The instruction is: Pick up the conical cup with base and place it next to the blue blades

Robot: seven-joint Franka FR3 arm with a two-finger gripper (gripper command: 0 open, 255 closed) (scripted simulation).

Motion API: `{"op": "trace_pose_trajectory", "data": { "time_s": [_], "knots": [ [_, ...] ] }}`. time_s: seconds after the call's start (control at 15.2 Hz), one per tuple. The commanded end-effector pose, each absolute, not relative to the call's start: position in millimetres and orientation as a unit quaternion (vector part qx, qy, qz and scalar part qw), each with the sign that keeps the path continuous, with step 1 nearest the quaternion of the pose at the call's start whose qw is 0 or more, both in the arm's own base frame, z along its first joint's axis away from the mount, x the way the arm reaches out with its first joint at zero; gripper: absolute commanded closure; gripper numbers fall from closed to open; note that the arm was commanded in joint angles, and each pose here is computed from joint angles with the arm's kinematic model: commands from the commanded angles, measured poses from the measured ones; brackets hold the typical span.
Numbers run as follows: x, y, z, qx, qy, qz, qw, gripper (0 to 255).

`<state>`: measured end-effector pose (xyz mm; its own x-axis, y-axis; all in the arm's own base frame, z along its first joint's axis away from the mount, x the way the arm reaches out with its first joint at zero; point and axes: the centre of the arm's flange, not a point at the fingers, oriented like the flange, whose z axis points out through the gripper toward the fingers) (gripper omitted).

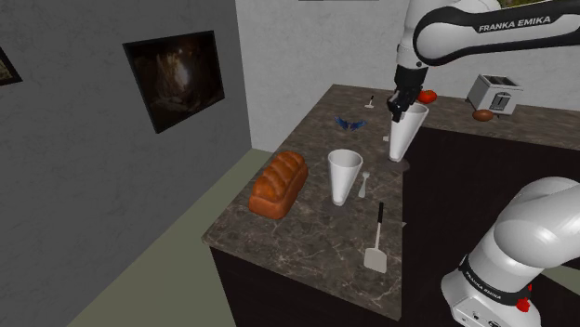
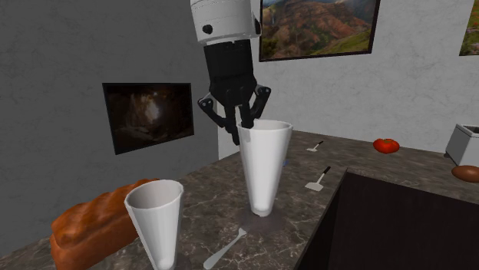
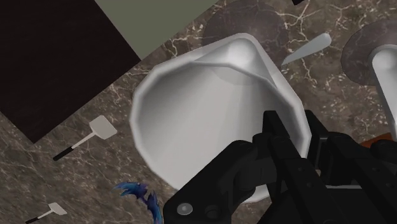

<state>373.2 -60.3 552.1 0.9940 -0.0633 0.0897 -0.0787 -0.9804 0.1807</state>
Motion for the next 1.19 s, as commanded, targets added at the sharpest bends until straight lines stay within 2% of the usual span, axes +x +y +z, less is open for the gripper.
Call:
{"op": "trace_pose_trajectory", "data": {
  "time_s": [0.0, 1.12],
  "knots": [
    [374, -60, 562, 0.994, -0.036, 0.042, 0.092, 255],
    [374, -60, 652, 0.994, -0.036, 0.042, 0.092, 255]
  ]
}}
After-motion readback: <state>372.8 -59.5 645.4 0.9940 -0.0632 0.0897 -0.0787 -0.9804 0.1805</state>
